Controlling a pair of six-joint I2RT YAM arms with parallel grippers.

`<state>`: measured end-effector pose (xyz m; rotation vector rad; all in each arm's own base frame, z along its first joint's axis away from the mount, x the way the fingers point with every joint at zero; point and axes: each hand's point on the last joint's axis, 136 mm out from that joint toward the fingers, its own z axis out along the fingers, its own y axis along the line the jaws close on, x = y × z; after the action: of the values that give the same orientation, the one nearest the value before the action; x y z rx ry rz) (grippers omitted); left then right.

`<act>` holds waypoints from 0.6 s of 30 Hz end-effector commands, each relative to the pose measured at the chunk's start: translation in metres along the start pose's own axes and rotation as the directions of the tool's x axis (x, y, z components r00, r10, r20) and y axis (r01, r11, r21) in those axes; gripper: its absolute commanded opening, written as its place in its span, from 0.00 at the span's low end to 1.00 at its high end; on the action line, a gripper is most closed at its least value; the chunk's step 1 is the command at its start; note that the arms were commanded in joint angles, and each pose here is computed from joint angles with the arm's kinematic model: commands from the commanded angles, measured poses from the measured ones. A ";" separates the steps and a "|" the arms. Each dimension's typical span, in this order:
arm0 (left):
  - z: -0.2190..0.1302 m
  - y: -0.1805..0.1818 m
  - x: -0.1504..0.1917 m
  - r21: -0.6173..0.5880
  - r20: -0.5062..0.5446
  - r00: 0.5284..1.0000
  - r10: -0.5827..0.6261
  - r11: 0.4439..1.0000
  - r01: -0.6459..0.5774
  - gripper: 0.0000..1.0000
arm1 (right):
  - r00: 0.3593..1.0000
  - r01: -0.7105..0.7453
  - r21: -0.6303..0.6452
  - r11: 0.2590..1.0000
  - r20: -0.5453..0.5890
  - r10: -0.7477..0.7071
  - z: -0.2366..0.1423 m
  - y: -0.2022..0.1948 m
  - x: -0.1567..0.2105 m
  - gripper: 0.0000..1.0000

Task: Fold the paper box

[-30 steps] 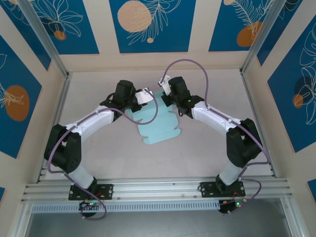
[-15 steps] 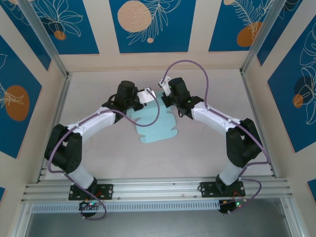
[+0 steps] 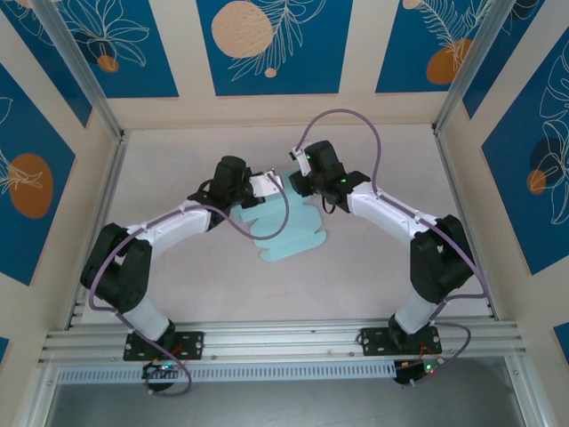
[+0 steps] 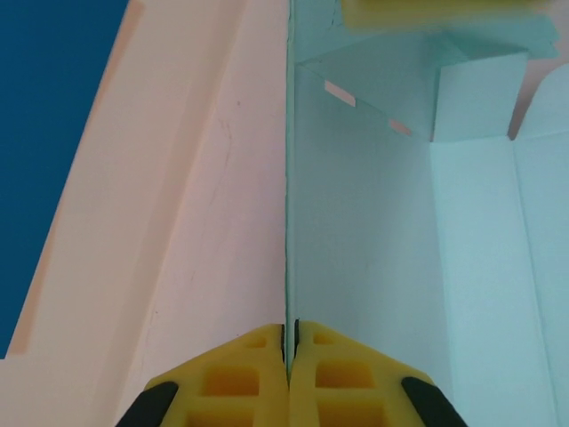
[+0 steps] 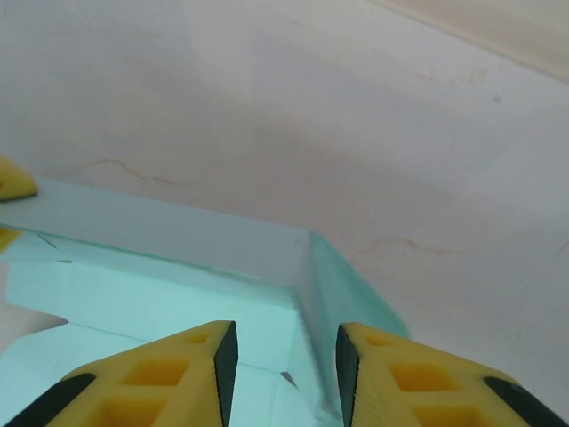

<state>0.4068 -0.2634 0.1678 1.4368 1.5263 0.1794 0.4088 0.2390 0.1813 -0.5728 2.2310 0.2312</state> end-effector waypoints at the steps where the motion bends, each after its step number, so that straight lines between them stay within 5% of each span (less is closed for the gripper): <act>1: 0.002 -0.006 -0.008 -0.070 0.007 0.991 0.131 0.989 -0.130 0.00 | 0.971 -0.237 -0.066 0.969 0.004 0.238 -0.040 -0.012 -0.013 0.38; 8: 0.015 -0.025 -0.006 -0.137 -0.029 0.967 0.253 0.957 -0.254 0.00 | 0.859 -0.509 -0.049 0.859 -0.096 0.503 -0.059 -0.042 0.008 0.40; 12: 0.023 -0.034 -0.004 -0.158 -0.048 0.955 0.293 0.942 -0.297 0.01 | 0.778 -0.612 0.020 0.791 -0.165 0.606 -0.047 -0.068 0.042 0.35; 18: 0.028 -0.040 0.000 -0.191 -0.064 0.944 0.324 0.924 -0.331 0.01 | 0.673 -0.723 -0.042 0.689 -0.266 0.690 -0.012 -0.085 0.079 0.28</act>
<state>0.3978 -0.2855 0.1230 1.5378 1.2907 0.4895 0.4003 0.1247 0.1549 0.2197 2.5304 0.5950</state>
